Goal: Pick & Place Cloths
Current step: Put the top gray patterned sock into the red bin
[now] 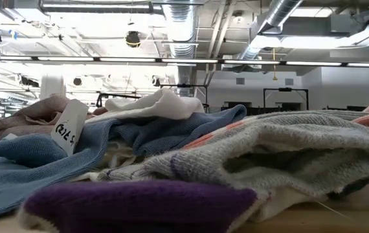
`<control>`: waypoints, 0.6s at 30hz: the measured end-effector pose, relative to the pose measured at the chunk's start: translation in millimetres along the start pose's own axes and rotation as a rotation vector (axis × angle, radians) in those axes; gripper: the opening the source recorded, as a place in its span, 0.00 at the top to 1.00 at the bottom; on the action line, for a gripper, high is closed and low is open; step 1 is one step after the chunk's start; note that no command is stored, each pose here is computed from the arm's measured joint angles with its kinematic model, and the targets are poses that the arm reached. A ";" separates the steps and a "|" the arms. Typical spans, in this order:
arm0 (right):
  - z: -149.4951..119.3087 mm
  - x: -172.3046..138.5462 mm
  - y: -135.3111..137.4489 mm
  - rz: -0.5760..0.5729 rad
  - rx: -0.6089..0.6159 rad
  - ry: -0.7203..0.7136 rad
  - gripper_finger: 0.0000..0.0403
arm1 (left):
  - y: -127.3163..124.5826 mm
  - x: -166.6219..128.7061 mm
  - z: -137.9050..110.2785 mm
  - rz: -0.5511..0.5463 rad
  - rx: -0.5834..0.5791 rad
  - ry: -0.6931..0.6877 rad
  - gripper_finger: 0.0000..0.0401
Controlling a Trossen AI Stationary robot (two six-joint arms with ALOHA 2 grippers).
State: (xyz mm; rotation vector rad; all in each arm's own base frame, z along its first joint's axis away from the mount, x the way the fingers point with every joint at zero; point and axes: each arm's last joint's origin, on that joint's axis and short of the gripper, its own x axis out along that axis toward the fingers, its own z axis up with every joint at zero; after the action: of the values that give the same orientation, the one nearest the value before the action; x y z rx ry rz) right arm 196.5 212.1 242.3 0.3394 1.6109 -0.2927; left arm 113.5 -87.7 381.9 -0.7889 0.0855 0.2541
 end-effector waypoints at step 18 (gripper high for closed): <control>121.1 -7.8 -66.9 -0.005 -0.046 -0.164 0.07 | -0.1 0.0 -0.1 -0.002 0.000 0.004 0.59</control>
State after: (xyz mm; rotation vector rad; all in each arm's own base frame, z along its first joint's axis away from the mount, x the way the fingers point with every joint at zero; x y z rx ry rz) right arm 282.2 103.3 240.9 0.2695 1.4550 -0.2795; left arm 113.5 -87.8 381.8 -0.7895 0.0881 0.2506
